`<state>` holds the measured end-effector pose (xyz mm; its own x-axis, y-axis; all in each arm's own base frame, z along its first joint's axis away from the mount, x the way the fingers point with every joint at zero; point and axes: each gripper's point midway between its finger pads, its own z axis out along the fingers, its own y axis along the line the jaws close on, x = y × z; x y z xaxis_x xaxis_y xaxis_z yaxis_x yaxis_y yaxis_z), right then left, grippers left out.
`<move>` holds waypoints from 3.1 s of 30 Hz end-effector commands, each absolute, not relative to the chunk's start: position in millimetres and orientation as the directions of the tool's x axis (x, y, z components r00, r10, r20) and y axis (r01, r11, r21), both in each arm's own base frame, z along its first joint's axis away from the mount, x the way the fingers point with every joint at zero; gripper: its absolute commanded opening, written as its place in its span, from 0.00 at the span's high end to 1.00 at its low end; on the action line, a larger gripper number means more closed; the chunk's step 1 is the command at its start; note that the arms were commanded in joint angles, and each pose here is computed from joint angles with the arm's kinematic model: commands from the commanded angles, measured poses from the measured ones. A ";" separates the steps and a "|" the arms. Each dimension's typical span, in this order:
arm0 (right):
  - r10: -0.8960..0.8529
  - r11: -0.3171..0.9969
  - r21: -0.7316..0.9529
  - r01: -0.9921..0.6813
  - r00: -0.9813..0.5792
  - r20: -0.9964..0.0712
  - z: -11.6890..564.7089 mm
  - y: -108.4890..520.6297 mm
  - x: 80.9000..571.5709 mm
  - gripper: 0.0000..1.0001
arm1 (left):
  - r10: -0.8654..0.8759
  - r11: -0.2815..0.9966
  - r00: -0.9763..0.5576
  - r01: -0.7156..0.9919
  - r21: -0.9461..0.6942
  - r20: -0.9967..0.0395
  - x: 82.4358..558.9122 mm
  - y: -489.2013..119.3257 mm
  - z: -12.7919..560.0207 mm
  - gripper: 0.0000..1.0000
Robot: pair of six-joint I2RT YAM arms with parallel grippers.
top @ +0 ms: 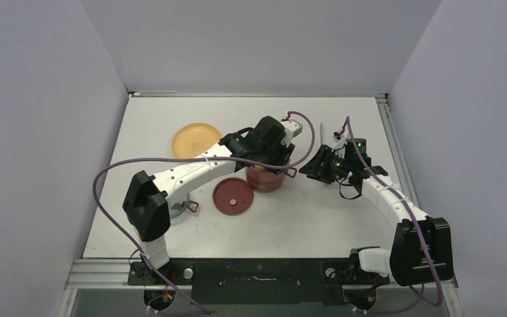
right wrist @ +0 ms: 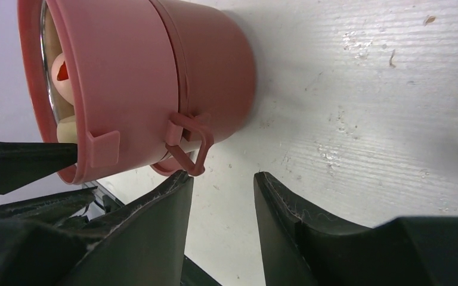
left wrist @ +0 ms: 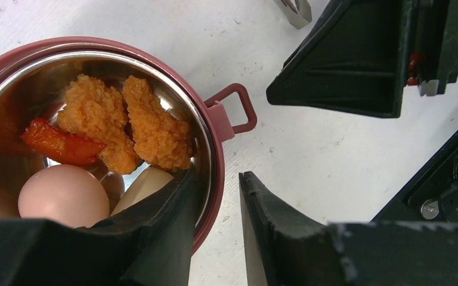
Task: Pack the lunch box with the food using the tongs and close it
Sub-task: Close the fastener on the packing box.
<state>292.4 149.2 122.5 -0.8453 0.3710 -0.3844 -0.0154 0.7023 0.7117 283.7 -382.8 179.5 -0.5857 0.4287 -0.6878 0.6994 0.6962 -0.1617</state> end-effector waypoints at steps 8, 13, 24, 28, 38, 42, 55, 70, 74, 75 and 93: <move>0.378 0.691 0.721 -0.050 -0.826 -0.419 125.9 163.3 298.8 0.60 | 0.413 0.705 -0.596 0.688 -0.172 -0.688 286.9 -385.4 173.3 0.79; 0.381 0.691 0.722 -0.035 -0.831 -0.405 117.1 165.2 298.2 0.62 | 0.442 0.721 -0.611 0.678 -0.145 -0.657 285.3 -378.1 156.6 0.79; 0.378 0.695 0.719 -0.019 -0.841 -0.388 105.1 169.7 297.0 0.64 | 0.483 0.733 -0.615 0.673 -0.096 -0.623 284.4 -369.2 137.7 0.82; 0.383 0.709 0.705 -0.012 -0.833 -0.400 107.1 166.5 299.3 0.65 | 0.495 0.734 -0.618 0.674 -0.087 -0.611 283.5 -367.2 131.9 0.85; 0.397 0.701 0.713 -0.035 -0.811 -0.430 128.0 166.8 303.6 0.65 | 0.533 0.738 -0.622 0.673 -0.045 -0.573 282.4 -359.7 122.1 0.97; 0.401 0.700 0.713 -0.044 -0.802 -0.443 136.0 166.7 305.6 0.65 | 0.537 0.735 -0.621 0.677 -0.044 -0.571 281.4 -359.9 121.8 1.00; 0.390 0.696 0.716 -0.047 -0.813 -0.432 119.4 175.4 318.0 0.68 | 0.557 0.720 -0.618 0.692 -0.049 -0.555 278.2 -361.6 118.4 1.00; 0.361 0.695 0.715 -0.076 -0.823 -0.439 106.6 188.2 329.1 0.69 | 0.565 0.709 -0.616 0.702 -0.058 -0.549 276.6 -363.5 117.1 1.00; 0.358 0.695 0.715 -0.077 -0.826 -0.437 104.2 191.3 332.1 0.69 | 0.567 0.708 -0.617 0.704 -0.060 -0.545 276.0 -363.6 116.1 1.00; 0.354 0.694 0.716 -0.080 -0.828 -0.435 103.2 193.0 332.3 0.69 | 0.568 0.707 -0.618 0.704 -0.061 -0.544 275.6 -363.7 115.5 1.00; 0.323 0.698 0.711 -0.085 -0.849 -0.418 95.3 216.5 324.7 0.71 | 0.568 0.698 -0.618 0.712 -0.079 -0.544 273.9 -366.8 111.6 1.00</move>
